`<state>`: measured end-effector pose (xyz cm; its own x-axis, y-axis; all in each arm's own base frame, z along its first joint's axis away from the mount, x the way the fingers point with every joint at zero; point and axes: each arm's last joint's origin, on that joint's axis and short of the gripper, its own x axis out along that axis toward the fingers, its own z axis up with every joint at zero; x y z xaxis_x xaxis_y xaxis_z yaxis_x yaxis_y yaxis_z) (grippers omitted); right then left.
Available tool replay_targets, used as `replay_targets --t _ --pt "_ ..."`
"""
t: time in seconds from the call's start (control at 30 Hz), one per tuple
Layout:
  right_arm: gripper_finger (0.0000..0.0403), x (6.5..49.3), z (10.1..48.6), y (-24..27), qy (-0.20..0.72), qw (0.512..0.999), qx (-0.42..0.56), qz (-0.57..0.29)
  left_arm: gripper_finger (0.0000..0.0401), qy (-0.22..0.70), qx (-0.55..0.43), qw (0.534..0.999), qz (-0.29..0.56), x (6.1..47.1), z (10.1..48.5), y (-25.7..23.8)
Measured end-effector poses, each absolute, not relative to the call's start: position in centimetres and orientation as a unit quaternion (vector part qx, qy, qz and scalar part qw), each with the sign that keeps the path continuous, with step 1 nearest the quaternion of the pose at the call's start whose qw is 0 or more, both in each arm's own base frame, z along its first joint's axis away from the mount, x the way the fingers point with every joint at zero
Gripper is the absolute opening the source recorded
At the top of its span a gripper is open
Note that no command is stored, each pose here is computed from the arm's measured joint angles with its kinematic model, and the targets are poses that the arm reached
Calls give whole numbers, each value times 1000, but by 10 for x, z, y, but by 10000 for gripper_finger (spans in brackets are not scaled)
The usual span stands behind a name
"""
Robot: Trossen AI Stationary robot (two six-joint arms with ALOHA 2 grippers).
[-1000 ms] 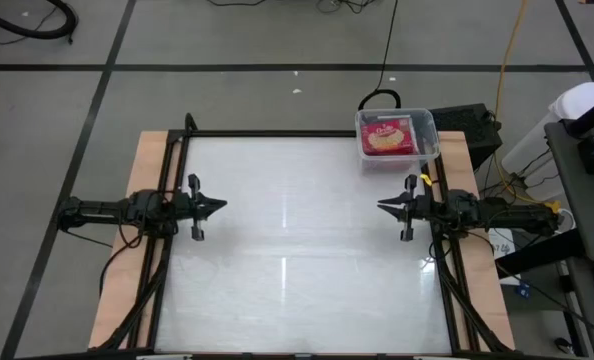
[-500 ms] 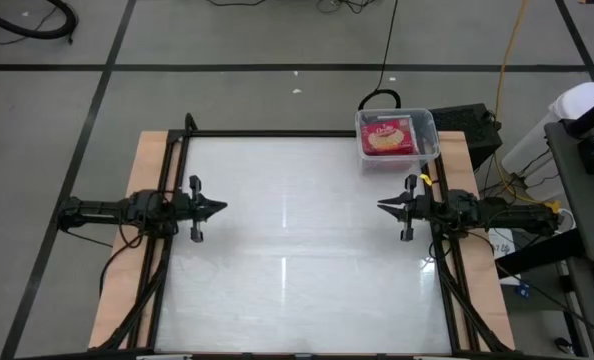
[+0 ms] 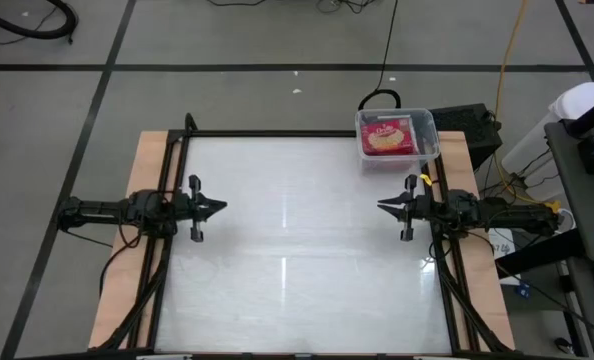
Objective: Sort popcorn bags into baskets
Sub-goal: Return to Home Position
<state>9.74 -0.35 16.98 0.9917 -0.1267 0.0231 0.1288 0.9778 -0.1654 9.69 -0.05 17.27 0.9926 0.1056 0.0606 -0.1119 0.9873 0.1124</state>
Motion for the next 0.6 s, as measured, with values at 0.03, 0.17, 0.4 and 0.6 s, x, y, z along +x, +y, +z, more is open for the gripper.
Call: replay_targets --t 0.03,0.17,0.4,0.6 --pt "34 97 170 -4 -6 994 -84 -64 25 -27 58 996 55 97 173 -1" --pt "34 97 170 -4 -6 994 -84 -64 26 -29 57 996 55 97 173 -1" --pt "34 97 170 -4 -6 994 -84 -64 26 -30 57 996 55 97 173 -1" --pt "34 97 170 -4 -6 994 -84 -64 26 -32 57 996 55 97 174 -1"
